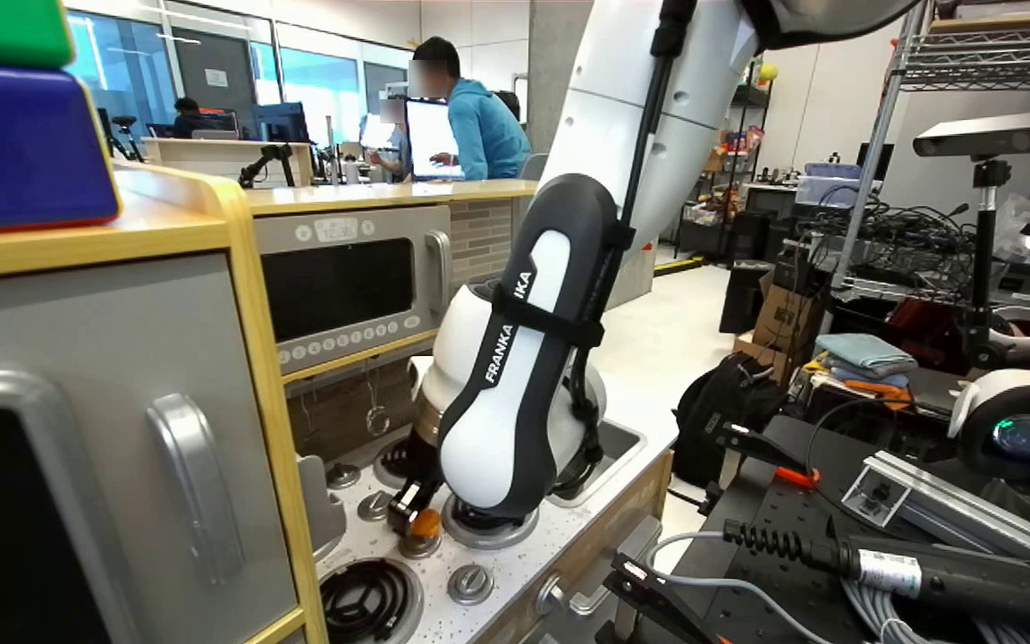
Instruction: Remove the plushie from the stove and put it in the pot
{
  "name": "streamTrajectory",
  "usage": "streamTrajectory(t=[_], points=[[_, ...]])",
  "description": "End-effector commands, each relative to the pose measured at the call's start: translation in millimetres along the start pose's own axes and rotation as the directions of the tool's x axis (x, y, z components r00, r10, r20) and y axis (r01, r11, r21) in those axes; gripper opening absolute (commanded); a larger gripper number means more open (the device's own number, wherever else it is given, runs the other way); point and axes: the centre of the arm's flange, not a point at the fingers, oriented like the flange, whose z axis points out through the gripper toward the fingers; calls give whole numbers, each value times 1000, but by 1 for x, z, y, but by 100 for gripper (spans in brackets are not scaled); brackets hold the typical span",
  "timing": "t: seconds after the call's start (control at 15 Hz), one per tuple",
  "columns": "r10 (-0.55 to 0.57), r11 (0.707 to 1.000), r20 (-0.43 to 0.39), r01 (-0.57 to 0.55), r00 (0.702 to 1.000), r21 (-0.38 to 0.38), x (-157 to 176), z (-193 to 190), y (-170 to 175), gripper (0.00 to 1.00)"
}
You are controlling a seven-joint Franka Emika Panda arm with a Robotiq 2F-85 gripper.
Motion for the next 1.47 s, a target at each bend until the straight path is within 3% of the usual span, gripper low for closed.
streamTrajectory(t=[0.0, 0.27, 0.53, 1.0, 1.2, 1.4], points=[[138, 987, 40, -134, 990, -83, -25, -7, 69, 19], [278, 948, 38, -267, 960, -174, -47, -12, 144, 19], [396, 897, 64, -371, 916, -241, -59, 1, 187, 19], [572, 808, 231, -491, 787, -326, -89, 32, 209, 19], [600, 789, 254, -509, 759, -344, -95, 42, 212, 19], [599, 792, 260, -512, 757, -334, -94, 50, 207, 19]])
